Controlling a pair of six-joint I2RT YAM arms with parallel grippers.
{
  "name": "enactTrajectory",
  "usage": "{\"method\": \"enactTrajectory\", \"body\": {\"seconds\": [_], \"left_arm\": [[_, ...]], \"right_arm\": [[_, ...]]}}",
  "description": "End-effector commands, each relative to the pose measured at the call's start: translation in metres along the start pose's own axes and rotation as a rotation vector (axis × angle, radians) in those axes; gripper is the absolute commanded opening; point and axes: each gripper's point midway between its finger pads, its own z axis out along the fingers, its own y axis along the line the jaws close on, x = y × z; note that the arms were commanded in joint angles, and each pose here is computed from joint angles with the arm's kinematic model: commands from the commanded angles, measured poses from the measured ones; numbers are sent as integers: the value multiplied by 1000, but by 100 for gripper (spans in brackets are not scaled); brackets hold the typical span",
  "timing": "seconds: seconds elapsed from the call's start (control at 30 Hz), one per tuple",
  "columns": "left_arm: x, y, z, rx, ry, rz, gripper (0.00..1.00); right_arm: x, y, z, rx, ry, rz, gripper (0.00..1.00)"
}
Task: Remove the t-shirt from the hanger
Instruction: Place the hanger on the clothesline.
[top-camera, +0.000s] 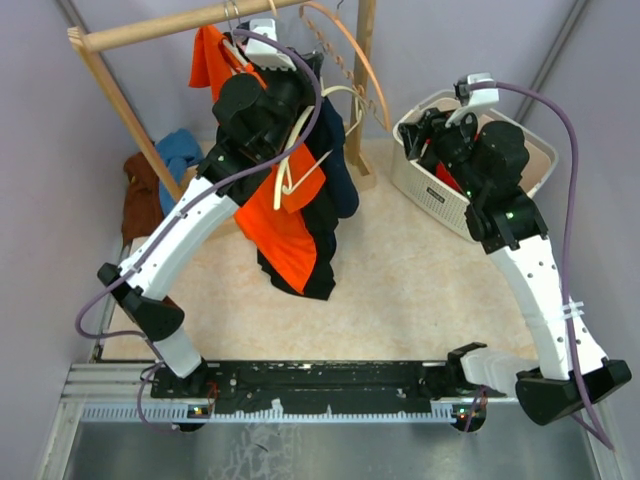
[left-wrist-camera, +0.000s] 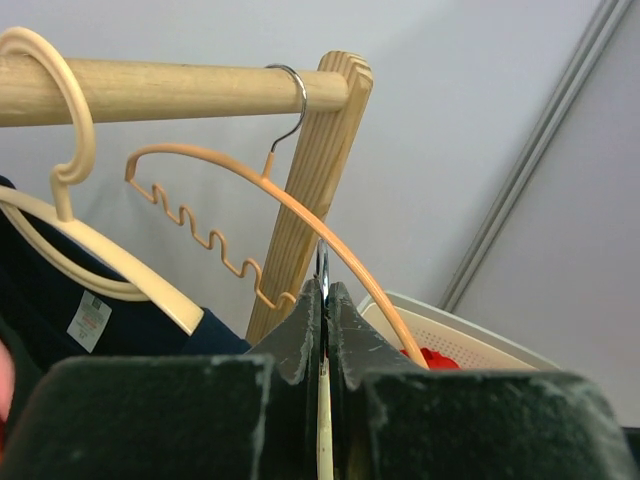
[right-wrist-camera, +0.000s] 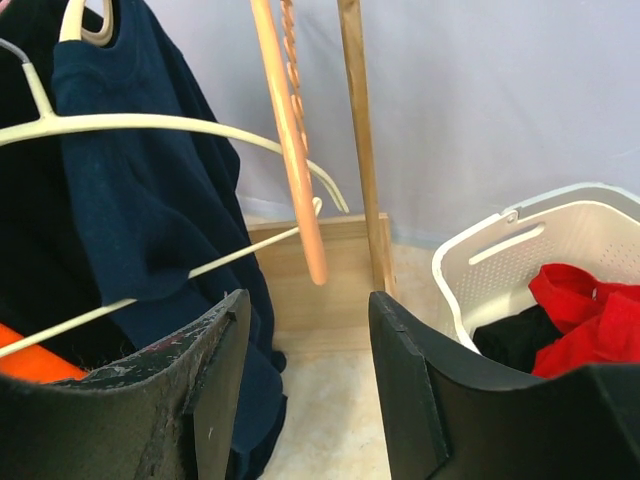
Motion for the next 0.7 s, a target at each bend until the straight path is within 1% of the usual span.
{"method": "enactTrajectory", "body": {"seconds": [0.0,0.17,0.43,0.53,0.67], "left_arm": [[-36,-10,7,4,-119,-37,0],[-35,-24,15,26,-147,-50,0],[-35,-47,8,48,-159,-78,0],[-29,-52,2,23,-150,-70,0],[-23,-55,-11,-52,-173,-45,0]], "right_arm": [[-18,4,-11,-7,-62,-17,51],[-21,5,-18,-9,-69,-20,52],[-20,0,-28,17,-74,-29,54],[-20,2,-29,5,-78,-24,54],[-14,4,-28,-6,-66,-21,54]]}}
